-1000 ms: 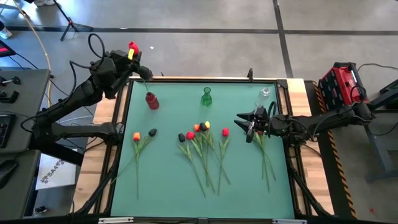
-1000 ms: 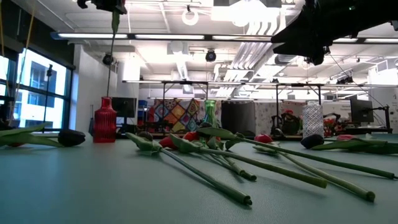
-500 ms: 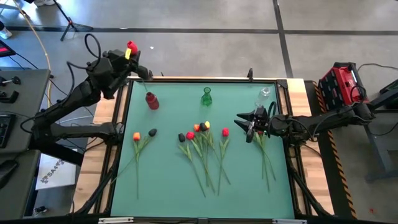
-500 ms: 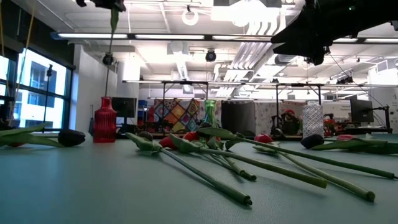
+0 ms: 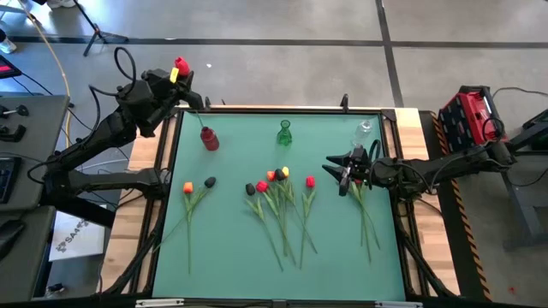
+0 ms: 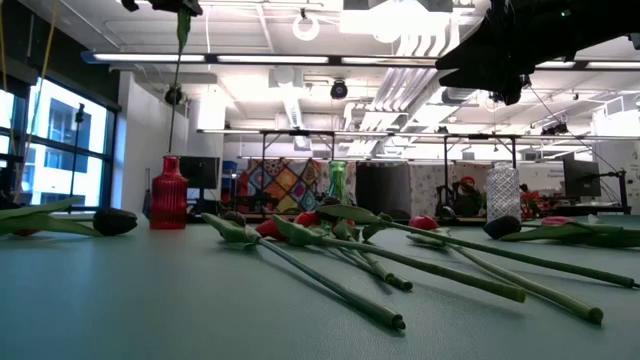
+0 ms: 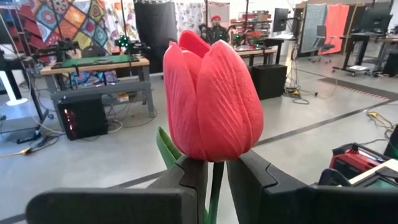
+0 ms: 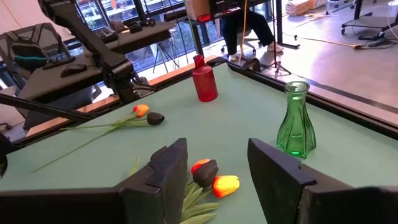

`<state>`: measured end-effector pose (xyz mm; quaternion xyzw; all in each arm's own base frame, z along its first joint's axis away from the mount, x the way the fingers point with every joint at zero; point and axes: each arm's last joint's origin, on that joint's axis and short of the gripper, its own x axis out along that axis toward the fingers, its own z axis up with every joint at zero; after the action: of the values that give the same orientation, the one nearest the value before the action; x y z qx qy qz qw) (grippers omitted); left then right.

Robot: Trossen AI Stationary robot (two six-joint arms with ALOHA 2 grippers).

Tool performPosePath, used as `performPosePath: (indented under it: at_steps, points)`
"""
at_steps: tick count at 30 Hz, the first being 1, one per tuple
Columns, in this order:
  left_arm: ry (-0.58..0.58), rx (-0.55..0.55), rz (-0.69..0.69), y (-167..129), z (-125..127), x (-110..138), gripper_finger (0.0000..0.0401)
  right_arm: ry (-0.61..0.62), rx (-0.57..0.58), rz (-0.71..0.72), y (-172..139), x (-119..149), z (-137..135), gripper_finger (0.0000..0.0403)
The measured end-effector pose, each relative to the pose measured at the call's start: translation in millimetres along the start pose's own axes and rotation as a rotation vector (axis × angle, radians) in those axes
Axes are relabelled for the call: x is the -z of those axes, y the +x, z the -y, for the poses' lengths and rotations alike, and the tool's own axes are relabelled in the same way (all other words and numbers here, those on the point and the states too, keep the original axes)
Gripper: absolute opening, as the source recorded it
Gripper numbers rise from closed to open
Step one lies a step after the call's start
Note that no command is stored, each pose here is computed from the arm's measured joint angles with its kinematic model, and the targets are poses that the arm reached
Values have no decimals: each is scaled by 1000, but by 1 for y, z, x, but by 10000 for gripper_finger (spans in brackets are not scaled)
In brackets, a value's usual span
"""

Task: Sort flowers into vase by color
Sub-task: Put the left red tulip into the red vase

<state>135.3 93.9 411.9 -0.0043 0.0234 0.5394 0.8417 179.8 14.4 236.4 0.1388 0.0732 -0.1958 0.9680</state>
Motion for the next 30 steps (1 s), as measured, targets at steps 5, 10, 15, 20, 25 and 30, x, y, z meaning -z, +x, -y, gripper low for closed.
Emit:
performPosePath:
  at_steps: [5, 10, 15, 20, 25, 30]
  points:
    - [-8, -1, -22, 0, 0, 2, 43, 2, 0, 0, 0, 0, 0, 158]
    - [0, -4, -74, 1, 1, 8, 43, 2, 0, 0, 0, 0, 0, 158]
    - [12, 12, -137, 7, 5, 23, 43, 2, 0, 0, 0, 0, 0, 158]
    - [24, 18, -191, 11, 8, 48, 50, 3, -2, 0, 0, 0, 0, 158]
    - [24, 6, -255, 15, 11, 79, 71, 7, -11, -3, 0, 0, 0, 158]
    - [25, 4, -269, 17, 12, 90, 107, 25, -13, 1, 0, -1, 0, 158]
